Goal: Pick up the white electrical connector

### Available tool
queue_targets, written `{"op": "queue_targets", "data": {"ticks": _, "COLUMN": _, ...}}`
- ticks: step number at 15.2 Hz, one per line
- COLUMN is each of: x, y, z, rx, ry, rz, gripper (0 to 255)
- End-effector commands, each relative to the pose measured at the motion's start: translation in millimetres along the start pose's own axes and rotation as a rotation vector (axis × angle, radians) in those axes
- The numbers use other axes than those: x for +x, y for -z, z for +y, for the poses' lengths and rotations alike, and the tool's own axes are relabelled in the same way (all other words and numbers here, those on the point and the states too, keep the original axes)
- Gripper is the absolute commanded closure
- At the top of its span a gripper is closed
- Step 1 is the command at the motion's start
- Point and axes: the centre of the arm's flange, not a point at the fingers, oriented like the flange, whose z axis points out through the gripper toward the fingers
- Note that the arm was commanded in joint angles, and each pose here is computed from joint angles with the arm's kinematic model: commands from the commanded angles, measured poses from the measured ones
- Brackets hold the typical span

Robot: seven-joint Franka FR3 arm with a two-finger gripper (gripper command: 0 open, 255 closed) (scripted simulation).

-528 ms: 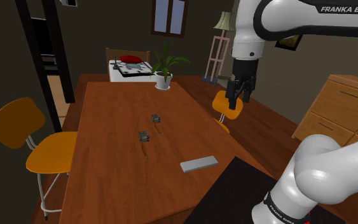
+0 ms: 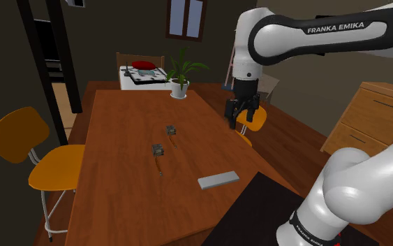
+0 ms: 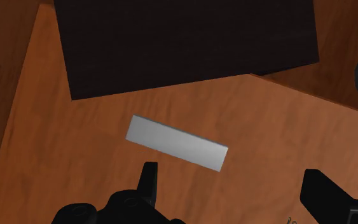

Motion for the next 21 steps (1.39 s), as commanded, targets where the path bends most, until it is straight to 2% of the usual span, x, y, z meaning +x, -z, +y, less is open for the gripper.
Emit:
{"op": "queue_targets", "data": {"ticks": 1, "x": 15, "y": -16, "z": -15, "rx": 0.007, "ry": -0.018, "rz": 0.004, "gripper": 0}}
{"op": "queue_targets", "data": {"ticks": 21, "x": 204, "y": -157, "z": -117, "rx": 0.059, "ry": -0.189, "rz": 0.031, "gripper": 0}}
